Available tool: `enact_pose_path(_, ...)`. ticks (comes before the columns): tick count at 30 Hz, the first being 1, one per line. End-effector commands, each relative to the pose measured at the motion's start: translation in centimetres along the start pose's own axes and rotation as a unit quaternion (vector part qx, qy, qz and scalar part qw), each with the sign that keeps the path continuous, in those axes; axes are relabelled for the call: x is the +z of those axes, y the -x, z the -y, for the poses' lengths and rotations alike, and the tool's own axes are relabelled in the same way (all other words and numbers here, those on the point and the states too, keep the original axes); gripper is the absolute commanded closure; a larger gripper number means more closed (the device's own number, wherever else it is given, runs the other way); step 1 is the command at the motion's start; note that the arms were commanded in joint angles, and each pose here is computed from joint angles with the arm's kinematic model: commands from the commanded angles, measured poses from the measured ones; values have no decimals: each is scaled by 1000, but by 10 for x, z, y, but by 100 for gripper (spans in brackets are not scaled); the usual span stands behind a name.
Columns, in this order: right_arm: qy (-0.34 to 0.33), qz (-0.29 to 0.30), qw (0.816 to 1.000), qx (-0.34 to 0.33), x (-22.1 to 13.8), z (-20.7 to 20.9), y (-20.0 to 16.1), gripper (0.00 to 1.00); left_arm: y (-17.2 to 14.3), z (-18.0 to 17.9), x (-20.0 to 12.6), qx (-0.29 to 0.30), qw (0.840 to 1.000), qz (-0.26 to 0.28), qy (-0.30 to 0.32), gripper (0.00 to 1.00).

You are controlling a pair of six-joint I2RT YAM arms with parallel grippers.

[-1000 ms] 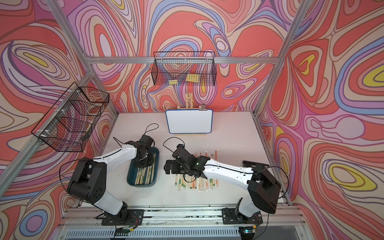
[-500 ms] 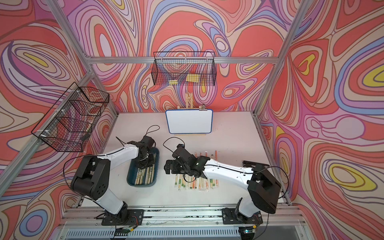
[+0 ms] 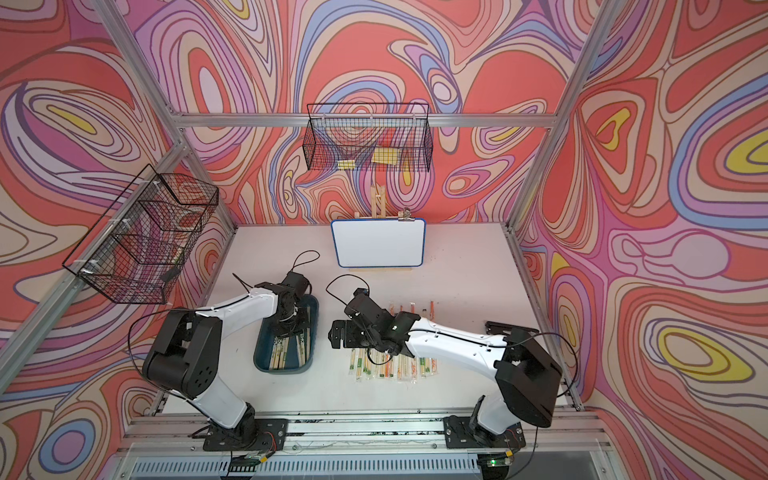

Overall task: Take the paired disposable chopsticks out of the storage box
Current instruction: Pick up the paired disposable chopsticks from the storage box.

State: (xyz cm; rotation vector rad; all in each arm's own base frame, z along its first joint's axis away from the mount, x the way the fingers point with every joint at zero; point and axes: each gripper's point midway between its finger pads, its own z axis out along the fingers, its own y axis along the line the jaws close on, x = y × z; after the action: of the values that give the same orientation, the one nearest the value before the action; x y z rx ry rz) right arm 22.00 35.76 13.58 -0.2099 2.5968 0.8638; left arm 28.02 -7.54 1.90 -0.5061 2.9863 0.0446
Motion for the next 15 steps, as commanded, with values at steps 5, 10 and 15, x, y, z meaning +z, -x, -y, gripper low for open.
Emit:
enact_pose_path(5, 10, 7, 1000, -10, -4, -9, 5, 2, 4, -4, -26, -1, 1000, 14, -1, 92)
enact_pose_path(10, 17, 9, 1000, -12, -5, -13, 7, 2, 13, -5, -53, 2, 999, 40, -5, 92)
enact_pose_path(15, 21, 7, 1000, -10, -3, -12, 5, 2, 19, -4, -79, 8, 998, 62, -18, 91)
